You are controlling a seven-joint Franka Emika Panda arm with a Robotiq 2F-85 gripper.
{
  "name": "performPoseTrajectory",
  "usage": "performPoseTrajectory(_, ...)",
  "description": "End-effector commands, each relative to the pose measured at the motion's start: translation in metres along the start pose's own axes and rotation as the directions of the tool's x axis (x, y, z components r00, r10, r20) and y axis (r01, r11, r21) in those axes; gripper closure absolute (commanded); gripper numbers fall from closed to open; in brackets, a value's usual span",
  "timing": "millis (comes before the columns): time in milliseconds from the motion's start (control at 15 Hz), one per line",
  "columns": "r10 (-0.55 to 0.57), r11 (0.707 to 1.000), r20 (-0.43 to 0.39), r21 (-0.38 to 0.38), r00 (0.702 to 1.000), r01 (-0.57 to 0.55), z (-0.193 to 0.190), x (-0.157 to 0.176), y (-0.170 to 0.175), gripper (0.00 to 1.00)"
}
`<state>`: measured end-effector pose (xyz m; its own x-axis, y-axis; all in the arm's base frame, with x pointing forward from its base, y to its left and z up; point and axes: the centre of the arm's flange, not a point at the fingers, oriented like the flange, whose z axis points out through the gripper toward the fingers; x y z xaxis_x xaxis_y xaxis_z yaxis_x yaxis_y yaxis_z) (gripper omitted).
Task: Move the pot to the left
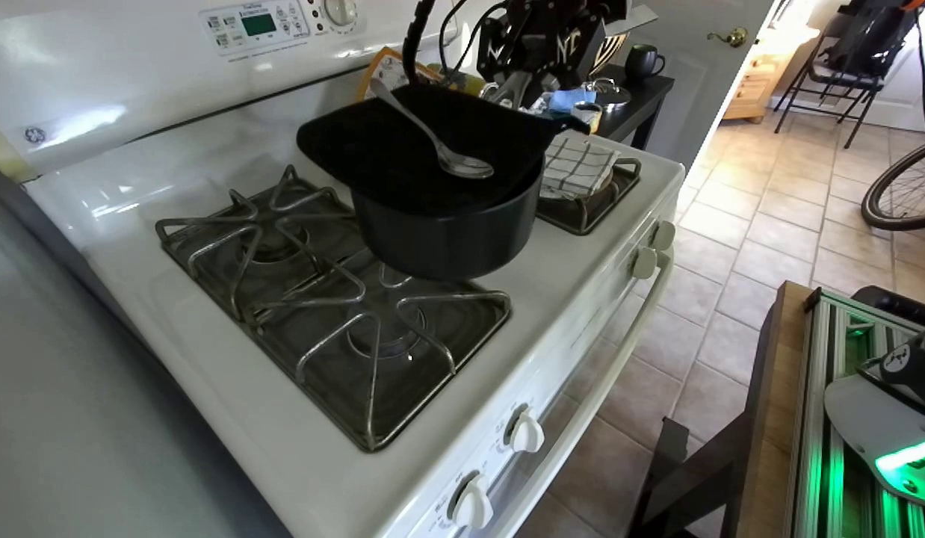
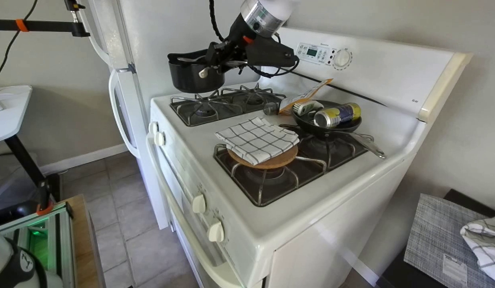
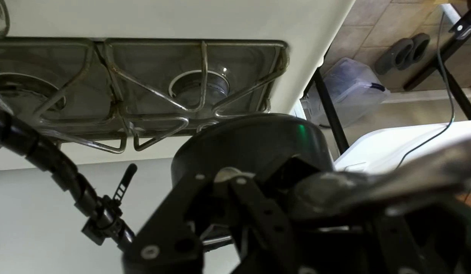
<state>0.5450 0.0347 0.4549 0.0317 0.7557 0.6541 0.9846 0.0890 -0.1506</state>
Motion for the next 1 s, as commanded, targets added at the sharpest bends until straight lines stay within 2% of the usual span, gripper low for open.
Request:
performPoseTrajectory(0,-0.012,1.0,-0.046,-0.027,0.999,0.011,0.012,0.012,-0.004,0.99)
performPoseTrajectory(400,-0.001,0.998,-0.053,-0.059,0.999,-0.002,0.035,0.014,0.01,0.99)
performPoseTrajectory(933,0.011,1.0,-0.079,-0.022,0.997,-0.013,0.064,0.009,0.022,0.99)
